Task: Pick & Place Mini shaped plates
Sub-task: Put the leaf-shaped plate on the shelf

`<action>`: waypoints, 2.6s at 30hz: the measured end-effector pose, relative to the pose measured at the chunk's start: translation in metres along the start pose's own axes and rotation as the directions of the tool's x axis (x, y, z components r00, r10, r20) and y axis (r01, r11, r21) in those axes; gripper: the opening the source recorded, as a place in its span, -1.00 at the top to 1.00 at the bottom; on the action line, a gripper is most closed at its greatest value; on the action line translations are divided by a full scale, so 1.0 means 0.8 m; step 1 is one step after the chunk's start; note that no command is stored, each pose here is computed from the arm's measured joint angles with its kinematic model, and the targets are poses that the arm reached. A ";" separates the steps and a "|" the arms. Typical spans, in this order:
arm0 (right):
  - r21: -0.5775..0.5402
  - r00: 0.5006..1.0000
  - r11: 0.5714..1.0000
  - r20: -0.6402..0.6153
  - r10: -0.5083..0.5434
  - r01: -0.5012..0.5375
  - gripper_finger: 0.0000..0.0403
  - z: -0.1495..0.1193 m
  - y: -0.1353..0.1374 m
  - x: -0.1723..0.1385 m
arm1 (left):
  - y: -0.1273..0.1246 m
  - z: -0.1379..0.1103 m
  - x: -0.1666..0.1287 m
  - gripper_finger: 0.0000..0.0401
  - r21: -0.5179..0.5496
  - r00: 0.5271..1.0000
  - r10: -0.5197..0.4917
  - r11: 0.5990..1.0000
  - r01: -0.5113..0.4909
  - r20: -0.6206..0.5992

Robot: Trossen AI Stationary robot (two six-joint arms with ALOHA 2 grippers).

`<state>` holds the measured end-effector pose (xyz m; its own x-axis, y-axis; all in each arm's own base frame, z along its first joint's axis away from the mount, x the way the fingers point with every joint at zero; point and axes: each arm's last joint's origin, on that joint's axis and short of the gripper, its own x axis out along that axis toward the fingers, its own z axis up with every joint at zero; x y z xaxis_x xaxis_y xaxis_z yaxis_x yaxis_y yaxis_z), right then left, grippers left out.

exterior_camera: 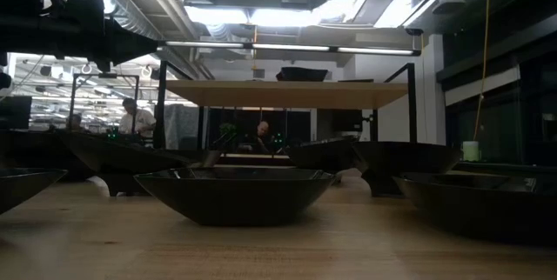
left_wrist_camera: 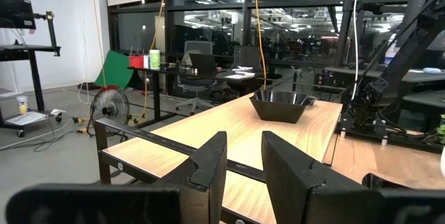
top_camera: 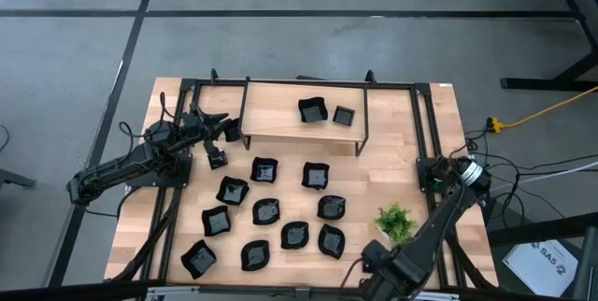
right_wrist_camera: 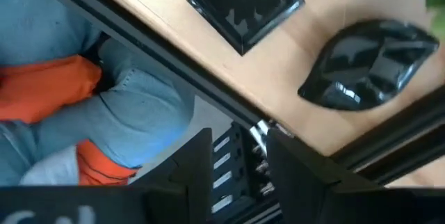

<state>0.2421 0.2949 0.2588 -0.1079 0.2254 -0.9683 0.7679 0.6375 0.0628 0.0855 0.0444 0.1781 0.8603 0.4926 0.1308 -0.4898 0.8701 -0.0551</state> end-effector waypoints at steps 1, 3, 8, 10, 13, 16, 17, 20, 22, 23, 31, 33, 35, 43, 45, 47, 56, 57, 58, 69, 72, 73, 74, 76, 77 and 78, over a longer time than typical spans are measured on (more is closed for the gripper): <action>0.020 1.000 1.000 0.000 -0.001 0.001 0.32 -0.003 -0.001 0.001 | 0.000 0.000 0.000 0.57 0.000 1.000 0.000 1.000 0.000 0.000; 0.050 1.000 0.999 0.000 -0.006 0.006 0.32 -0.009 -0.002 0.002 | 0.000 0.000 0.000 0.57 0.000 1.000 0.000 1.000 0.000 0.000; 0.081 0.999 0.996 0.005 -0.047 0.047 0.32 -0.014 0.001 0.020 | 0.000 0.000 0.000 0.57 0.000 1.000 0.000 1.000 0.000 0.000; 0.084 0.997 0.994 0.008 -0.071 0.070 0.32 -0.013 0.003 0.029 | 0.000 0.000 0.000 0.57 0.000 1.000 0.000 1.000 0.000 0.000; 0.088 0.992 0.988 0.015 -0.129 0.127 0.32 -0.010 0.003 0.041 | 0.000 0.000 0.000 0.57 0.000 1.000 0.000 1.000 0.000 0.000; 0.095 0.981 0.977 0.018 -0.192 0.190 0.32 -0.008 0.001 0.053 | 0.000 0.000 0.000 0.57 0.000 1.000 0.000 1.000 0.000 0.000; 0.099 0.977 0.973 0.015 -0.211 0.209 0.32 -0.007 0.001 0.057 | 0.000 0.000 0.000 0.57 0.000 1.000 0.000 1.000 0.000 0.000; 0.095 0.970 0.966 0.014 -0.242 0.240 0.32 -0.007 0.003 0.070 | 0.000 0.000 0.000 0.57 0.000 1.000 0.000 1.000 0.000 0.000; 0.096 0.966 0.962 0.019 -0.258 0.255 0.32 -0.005 0.005 0.078 | 0.000 0.000 0.000 0.57 0.000 1.000 0.000 1.000 0.000 0.000; 0.098 0.963 0.959 0.021 -0.270 0.267 0.32 -0.005 0.005 0.082 | 0.000 0.000 0.000 0.57 0.000 1.000 0.000 1.000 0.000 0.000; 0.095 0.927 0.927 0.073 -0.369 0.362 0.32 -0.004 0.003 0.115 | 0.000 0.000 0.000 0.57 0.000 1.000 0.000 1.000 0.000 0.000; 0.097 0.918 0.920 0.081 -0.388 0.380 0.32 -0.004 0.003 0.121 | 0.000 0.000 0.000 0.57 0.000 1.000 0.000 1.000 0.000 0.000; 0.101 0.906 0.909 0.085 -0.414 0.405 0.32 -0.005 0.001 0.128 | 0.000 0.000 0.000 0.57 0.000 1.000 0.000 1.000 0.000 0.000; 0.102 0.892 0.898 0.111 -0.438 0.429 0.32 -0.006 0.000 0.138 | 0.000 0.000 0.000 0.57 0.000 1.000 0.000 1.000 0.000 0.000; 0.106 0.887 0.893 0.112 -0.447 0.437 0.34 -0.006 -0.001 0.138 | 0.000 0.000 0.000 0.57 0.000 1.000 0.000 1.000 0.000 0.000; 0.107 0.886 0.892 0.110 -0.450 0.440 0.39 -0.006 -0.002 0.137 | 0.000 0.000 0.000 0.57 0.000 1.000 0.000 1.000 0.000 0.000; 0.109 0.886 0.891 0.103 -0.452 0.441 0.77 -0.006 -0.002 0.137 | 0.000 0.000 0.000 0.57 0.000 1.000 0.000 1.000 0.000 0.000; 0.109 0.886 0.891 0.103 -0.452 0.441 0.81 -0.006 -0.002 0.137 | 0.000 0.000 0.000 0.57 0.000 1.000 0.000 1.000 0.000 0.000; 0.109 0.886 0.891 0.103 -0.452 0.441 0.84 -0.006 -0.002 0.137 | 0.000 0.000 0.000 0.57 0.000 1.000 0.000 1.000 0.000 0.000; 0.110 0.887 0.890 0.094 -0.453 0.443 0.98 -0.006 -0.002 0.137 | 0.000 0.000 0.000 0.57 0.000 1.000 0.000 1.000 0.000 0.000; 0.110 0.888 0.887 0.054 -0.457 0.449 0.98 -0.008 -0.002 0.136 | 0.000 0.000 0.000 0.57 0.000 1.000 0.000 1.000 0.000 0.000; 0.109 0.890 0.888 0.049 -0.453 0.446 0.99 -0.009 -0.002 0.135 | 0.000 0.000 0.000 0.57 0.000 1.000 0.000 1.000 0.000 0.000; 0.110 0.894 0.892 0.049 -0.445 0.438 0.99 -0.009 -0.002 0.132 | 0.000 0.000 0.000 0.57 0.000 1.000 0.000 1.000 0.000 0.000; 0.113 0.903 0.901 0.051 -0.426 0.418 0.99 -0.012 -0.002 0.121 | 0.000 0.000 0.000 0.57 0.000 1.000 0.000 1.000 0.000 0.000; 0.110 0.910 0.908 0.051 -0.411 0.404 0.99 -0.013 -0.001 0.116 | 0.000 0.000 0.000 0.57 0.000 1.000 0.000 1.000 0.000 0.000; 0.104 0.918 0.916 0.050 -0.394 0.387 0.99 -0.015 0.001 0.109 | 0.000 0.000 0.000 0.57 0.000 1.000 0.000 1.000 0.000 0.000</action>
<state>0.2256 0.3239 0.1773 -0.3699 -0.0809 -0.9255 0.7274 0.5946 -0.3427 0.0855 0.0444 0.1781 0.8602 0.4929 0.1308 -0.4900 0.8699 -0.0555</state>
